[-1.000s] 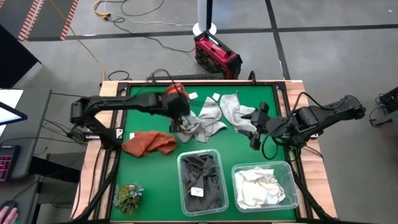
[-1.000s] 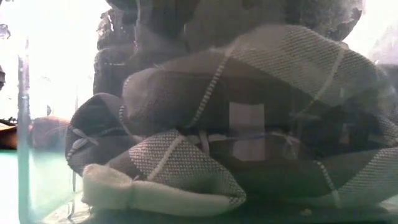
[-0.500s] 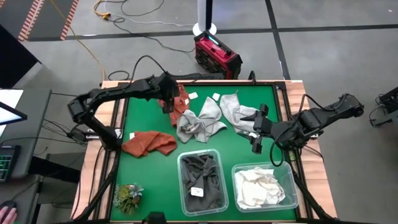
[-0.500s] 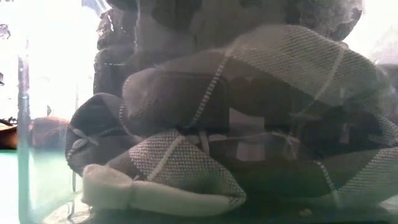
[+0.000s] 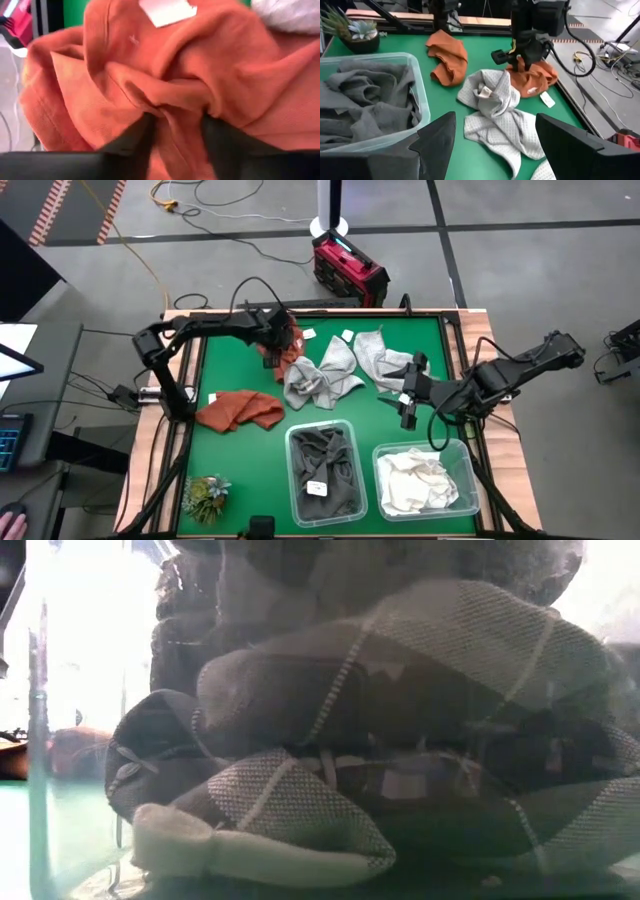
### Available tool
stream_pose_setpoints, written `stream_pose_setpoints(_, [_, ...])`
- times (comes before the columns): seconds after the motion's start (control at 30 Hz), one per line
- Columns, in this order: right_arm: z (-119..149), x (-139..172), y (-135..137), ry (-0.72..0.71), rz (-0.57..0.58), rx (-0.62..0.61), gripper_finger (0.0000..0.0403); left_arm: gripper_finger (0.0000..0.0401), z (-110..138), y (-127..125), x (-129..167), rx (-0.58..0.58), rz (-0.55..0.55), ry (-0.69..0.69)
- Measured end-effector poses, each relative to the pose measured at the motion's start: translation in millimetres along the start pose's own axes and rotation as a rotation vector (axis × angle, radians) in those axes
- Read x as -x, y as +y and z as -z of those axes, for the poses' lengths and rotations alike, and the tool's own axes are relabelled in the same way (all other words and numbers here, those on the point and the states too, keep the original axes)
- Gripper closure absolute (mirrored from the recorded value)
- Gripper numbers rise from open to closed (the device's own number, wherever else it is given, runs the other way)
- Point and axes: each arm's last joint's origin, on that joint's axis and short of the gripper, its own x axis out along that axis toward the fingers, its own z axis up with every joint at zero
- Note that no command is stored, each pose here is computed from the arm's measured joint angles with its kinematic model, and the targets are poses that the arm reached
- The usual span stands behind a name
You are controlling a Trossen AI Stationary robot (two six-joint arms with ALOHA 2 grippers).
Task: Sort towels by color in basket
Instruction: Put the top orange towel into the left transparent bin
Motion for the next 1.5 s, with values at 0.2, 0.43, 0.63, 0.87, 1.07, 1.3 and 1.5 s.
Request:
stream_pose_setpoints(0.2, [2.0, 0.1, -0.5, -0.002, 0.000, -0.005, 0.0097, 0.0391, -10.9, 2.0, 25.9, 0.002, -0.110, -0.077])
stream_pose_setpoints(0.43, [2.7, -5.2, -4.8, 0.018, 0.028, -0.002, 0.0097, 0.0399, -25.5, 14.2, 116.1, 0.028, -0.259, -0.337])
stream_pose_setpoints(0.63, [2.4, -9.0, -11.1, 0.027, 0.061, -0.046, 0.0097, 0.0400, -26.6, 9.9, 206.1, 0.079, -0.309, -0.773])
stream_pose_setpoints(0.87, [0.5, -10.1, -12.4, 0.014, 0.063, -0.063, 0.0097, 0.0400, -14.3, -7.5, 291.1, 0.187, -0.213, -1.300])
stream_pose_setpoints(1.07, [0.8, -10.2, -12.7, 0.019, 0.065, -0.028, 0.0097, 0.0400, -6.9, -21.4, 343.3, 0.256, -0.076, -1.578])
stream_pose_setpoints(1.3, [0.7, -10.5, -12.9, 0.019, 0.067, -0.027, 0.0097, 0.0400, -21.4, -26.0, 398.1, 0.241, 0.030, -1.795])
stream_pose_setpoints(1.5, [0.9, -10.7, -12.8, 0.022, 0.067, -0.026, 0.0097, 0.0400, -56.8, -30.2, 421.4, 0.280, 0.175, -1.845])
